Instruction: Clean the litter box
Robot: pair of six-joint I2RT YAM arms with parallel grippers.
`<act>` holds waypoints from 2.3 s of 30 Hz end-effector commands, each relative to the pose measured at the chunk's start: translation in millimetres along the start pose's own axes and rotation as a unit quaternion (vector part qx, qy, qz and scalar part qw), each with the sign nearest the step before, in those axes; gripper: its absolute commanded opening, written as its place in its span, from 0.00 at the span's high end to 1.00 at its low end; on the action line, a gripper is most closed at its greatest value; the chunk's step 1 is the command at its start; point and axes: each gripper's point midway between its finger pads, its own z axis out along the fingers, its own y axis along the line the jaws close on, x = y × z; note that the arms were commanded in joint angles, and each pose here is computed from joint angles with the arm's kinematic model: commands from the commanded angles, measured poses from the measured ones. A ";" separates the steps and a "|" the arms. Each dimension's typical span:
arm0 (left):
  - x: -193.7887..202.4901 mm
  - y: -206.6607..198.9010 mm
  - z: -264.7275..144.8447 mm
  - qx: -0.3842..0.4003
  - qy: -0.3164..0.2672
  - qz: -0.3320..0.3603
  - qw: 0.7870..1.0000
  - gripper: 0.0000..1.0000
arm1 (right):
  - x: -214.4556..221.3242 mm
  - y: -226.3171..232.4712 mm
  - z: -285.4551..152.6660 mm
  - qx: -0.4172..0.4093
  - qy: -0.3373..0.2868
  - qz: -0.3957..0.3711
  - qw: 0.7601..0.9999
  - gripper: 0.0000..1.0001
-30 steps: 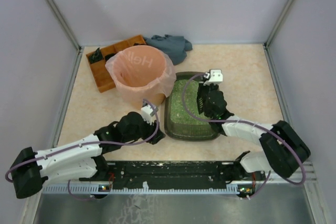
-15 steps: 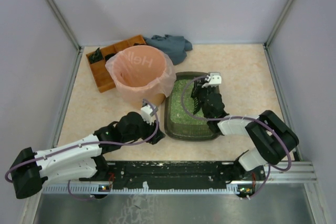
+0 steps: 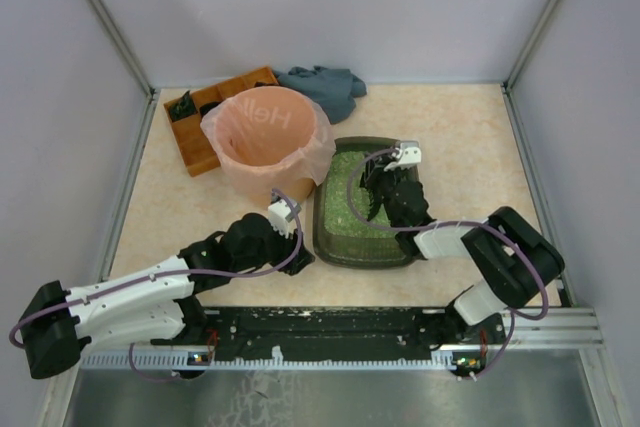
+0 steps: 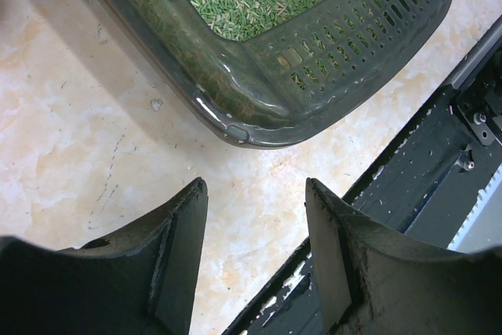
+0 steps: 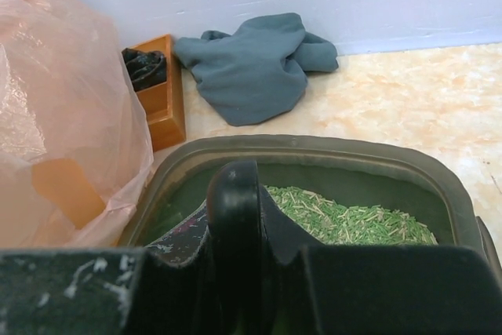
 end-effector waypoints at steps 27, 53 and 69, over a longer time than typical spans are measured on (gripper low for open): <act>-33.1 3.1 -25.7 -0.022 -0.057 0.003 0.998 0.36 | -110.8 -18.1 -78.2 0.027 0.104 -0.046 0.993 0.24; -61.3 69.0 -122.1 -0.194 -0.187 -0.116 0.956 0.00 | -72.6 -25.2 -225.3 0.015 0.217 0.185 0.958 0.20; -56.5 68.0 -111.9 -0.187 -0.177 -0.092 0.962 0.00 | -75.5 -36.7 -221.8 0.045 0.204 0.174 0.962 0.18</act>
